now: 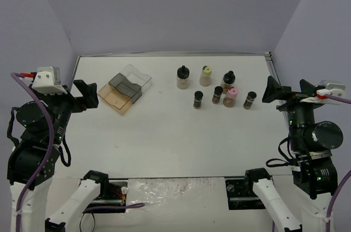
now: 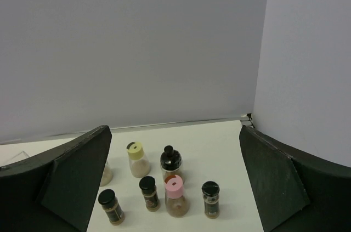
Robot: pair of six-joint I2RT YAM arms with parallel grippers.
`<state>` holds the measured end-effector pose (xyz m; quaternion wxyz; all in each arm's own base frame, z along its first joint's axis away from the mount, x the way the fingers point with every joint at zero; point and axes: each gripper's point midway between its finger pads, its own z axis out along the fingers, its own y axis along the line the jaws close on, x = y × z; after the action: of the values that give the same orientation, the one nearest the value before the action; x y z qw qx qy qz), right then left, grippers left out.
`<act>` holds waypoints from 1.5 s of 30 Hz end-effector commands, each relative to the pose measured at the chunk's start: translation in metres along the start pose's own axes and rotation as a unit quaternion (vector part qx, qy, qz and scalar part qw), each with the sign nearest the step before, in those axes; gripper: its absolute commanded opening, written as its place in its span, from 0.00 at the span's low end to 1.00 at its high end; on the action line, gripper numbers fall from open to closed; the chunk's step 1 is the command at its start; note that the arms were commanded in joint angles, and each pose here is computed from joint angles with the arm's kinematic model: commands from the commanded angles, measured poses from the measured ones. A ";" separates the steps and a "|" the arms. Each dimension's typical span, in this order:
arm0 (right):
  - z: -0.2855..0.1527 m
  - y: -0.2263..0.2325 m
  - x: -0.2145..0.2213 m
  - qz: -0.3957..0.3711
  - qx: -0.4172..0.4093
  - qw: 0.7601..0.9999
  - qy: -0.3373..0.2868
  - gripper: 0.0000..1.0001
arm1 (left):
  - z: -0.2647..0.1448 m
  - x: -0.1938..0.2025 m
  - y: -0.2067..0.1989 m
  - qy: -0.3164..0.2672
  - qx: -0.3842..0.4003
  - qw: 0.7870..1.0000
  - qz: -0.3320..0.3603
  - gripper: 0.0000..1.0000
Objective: Organize the condiment bottles
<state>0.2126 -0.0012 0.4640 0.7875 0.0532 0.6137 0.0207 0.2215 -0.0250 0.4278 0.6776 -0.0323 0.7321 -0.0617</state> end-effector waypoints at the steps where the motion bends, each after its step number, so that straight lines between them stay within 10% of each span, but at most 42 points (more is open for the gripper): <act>1: 0.008 0.007 -0.017 0.017 -0.013 0.999 -0.034 1.00 | 0.017 -0.008 -0.010 -0.009 0.014 1.000 -0.016 0.97; 17: 0.025 0.022 0.056 0.051 -0.030 0.995 0.075 1.00 | 0.142 0.107 -0.114 0.184 0.121 0.974 -0.055 0.97; 30: 0.026 0.036 0.100 0.058 -0.062 0.986 0.143 1.00 | 0.207 0.177 -0.297 0.156 0.228 0.961 -0.015 0.97; 45: 0.015 0.038 0.117 0.052 -0.075 0.982 0.167 1.00 | 0.249 0.269 -0.353 0.209 0.204 0.956 0.039 0.95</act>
<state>0.2576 0.0421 0.3442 0.6517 0.0309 0.7506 0.1047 0.4312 -0.4106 0.1512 0.4680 0.1596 0.8505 -0.1794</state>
